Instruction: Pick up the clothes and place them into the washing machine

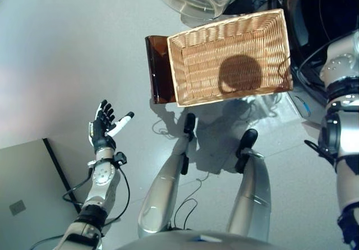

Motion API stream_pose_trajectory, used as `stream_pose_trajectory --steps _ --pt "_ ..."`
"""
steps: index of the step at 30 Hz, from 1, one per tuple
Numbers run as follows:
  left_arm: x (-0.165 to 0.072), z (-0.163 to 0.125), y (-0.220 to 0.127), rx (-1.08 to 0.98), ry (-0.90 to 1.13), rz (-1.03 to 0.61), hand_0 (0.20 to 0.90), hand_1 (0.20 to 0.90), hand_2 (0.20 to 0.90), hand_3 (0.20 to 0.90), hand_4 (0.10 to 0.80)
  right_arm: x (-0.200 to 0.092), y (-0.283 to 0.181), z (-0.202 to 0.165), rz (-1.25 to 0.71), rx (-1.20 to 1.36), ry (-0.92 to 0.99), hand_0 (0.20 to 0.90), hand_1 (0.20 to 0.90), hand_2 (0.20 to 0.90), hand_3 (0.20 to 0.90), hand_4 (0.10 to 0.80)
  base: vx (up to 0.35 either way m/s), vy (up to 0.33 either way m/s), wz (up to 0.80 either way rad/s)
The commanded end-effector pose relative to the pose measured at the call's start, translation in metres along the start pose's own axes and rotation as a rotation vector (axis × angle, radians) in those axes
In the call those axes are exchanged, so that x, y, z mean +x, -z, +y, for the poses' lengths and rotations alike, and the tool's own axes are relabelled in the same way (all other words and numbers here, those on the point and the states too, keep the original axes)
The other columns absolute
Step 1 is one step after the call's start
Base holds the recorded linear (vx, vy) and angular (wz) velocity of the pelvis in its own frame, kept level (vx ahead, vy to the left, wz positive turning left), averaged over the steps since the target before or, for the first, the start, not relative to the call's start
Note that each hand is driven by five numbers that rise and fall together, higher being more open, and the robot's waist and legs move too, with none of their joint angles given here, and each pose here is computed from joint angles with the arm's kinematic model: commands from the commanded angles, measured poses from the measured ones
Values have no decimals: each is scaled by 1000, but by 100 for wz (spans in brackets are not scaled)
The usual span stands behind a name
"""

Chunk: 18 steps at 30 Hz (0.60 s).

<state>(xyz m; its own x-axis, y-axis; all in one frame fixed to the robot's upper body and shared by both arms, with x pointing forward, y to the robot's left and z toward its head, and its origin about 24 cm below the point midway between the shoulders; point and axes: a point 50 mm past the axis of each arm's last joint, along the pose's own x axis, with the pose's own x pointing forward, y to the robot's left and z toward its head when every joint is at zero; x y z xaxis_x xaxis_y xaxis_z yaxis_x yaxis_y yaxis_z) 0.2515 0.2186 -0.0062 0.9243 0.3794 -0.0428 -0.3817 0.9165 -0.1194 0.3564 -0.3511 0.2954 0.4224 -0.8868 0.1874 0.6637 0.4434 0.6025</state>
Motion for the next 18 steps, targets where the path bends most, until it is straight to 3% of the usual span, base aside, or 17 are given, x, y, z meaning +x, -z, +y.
stream_pose_trajectory --steps 1,13,18 --pt "8 34 -19 -4 -105 -108 900 900 900 900 800 1 -94 28 -361 170 -147 900 900 900 900 800 -8 31 -5" --pt "8 36 -11 -8 -96 -66 900 900 900 900 800 -3 -57 30 -224 164 -173 900 900 900 900 800 -13 10 -4" --pt "7 36 -4 -5 -92 -25 900 900 900 900 800 -11 -17 26 -97 131 -184 900 900 900 900 800 -24 11 -4"
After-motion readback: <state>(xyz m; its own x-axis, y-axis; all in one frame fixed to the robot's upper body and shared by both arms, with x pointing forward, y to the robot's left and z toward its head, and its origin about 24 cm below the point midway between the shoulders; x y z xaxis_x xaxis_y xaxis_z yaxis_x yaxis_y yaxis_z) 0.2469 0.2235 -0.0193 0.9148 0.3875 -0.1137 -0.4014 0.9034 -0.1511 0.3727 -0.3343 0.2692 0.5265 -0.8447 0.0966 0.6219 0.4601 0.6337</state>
